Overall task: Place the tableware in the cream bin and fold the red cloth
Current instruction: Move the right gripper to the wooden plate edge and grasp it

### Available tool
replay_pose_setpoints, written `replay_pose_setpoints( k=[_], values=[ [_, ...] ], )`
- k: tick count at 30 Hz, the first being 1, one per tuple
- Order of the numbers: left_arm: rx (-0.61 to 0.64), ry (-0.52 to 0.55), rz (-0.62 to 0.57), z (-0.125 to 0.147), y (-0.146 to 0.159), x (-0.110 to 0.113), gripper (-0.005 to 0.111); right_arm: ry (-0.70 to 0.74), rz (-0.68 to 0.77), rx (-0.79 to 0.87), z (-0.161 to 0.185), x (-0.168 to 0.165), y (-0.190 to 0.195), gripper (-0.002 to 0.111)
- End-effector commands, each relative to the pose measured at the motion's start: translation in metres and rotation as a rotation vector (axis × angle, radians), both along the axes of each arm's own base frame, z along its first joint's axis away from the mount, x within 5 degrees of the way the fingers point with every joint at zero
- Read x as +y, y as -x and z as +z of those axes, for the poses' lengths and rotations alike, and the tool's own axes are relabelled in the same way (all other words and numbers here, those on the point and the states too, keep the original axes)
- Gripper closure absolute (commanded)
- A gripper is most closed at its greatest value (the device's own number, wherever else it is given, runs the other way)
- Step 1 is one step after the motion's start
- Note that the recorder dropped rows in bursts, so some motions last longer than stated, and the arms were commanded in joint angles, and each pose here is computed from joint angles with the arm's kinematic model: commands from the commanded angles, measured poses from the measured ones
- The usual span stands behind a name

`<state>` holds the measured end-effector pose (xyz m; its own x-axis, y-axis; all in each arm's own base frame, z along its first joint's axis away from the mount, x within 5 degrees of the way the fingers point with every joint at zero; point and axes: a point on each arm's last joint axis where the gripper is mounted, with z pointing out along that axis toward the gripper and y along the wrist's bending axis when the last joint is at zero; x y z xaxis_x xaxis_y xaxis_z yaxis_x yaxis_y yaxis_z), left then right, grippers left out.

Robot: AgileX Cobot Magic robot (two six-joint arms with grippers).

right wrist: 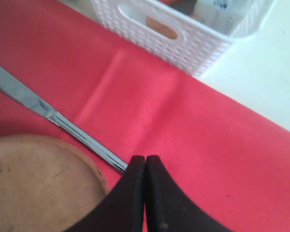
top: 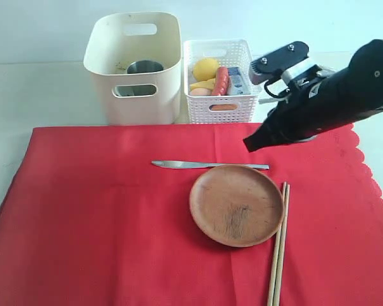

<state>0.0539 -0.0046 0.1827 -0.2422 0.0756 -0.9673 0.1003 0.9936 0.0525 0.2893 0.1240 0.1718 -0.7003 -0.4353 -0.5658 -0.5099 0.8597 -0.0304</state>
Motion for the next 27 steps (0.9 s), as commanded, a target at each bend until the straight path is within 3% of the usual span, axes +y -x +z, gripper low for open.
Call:
replay_pose_setpoints(
  k=[1, 6, 13, 19, 22, 27],
  values=[
    [-0.014, 0.007, 0.002, 0.001, 0.000, 0.000, 0.104, 0.028, -0.022, -0.004, -0.003, -0.018, -0.004, 0.108],
    [-0.014, 0.007, 0.002, 0.001, 0.000, 0.000, 0.104, 0.049, -0.001, 0.135, -0.019, -0.035, -0.002, 0.108],
    [-0.014, 0.004, 0.001, 0.001, 0.000, 0.000, 0.104, -0.162, 0.259, 0.251, -0.023, -0.011, 0.012, 0.108],
    [-0.014, 0.007, 0.002, 0.001, 0.000, 0.000, 0.104, -0.159, 0.095, 0.227, -0.026, -0.016, 0.005, 0.108],
    [-0.014, 0.007, 0.002, 0.001, 0.000, 0.000, 0.104, -0.140, 0.034, 0.206, -0.031, -0.020, 0.002, 0.098],
    [-0.014, 0.003, 0.001, 0.001, 0.000, 0.000, 0.104, -0.151, -0.015, 0.232, -0.038, -0.020, 0.001, 0.069]
  ],
)
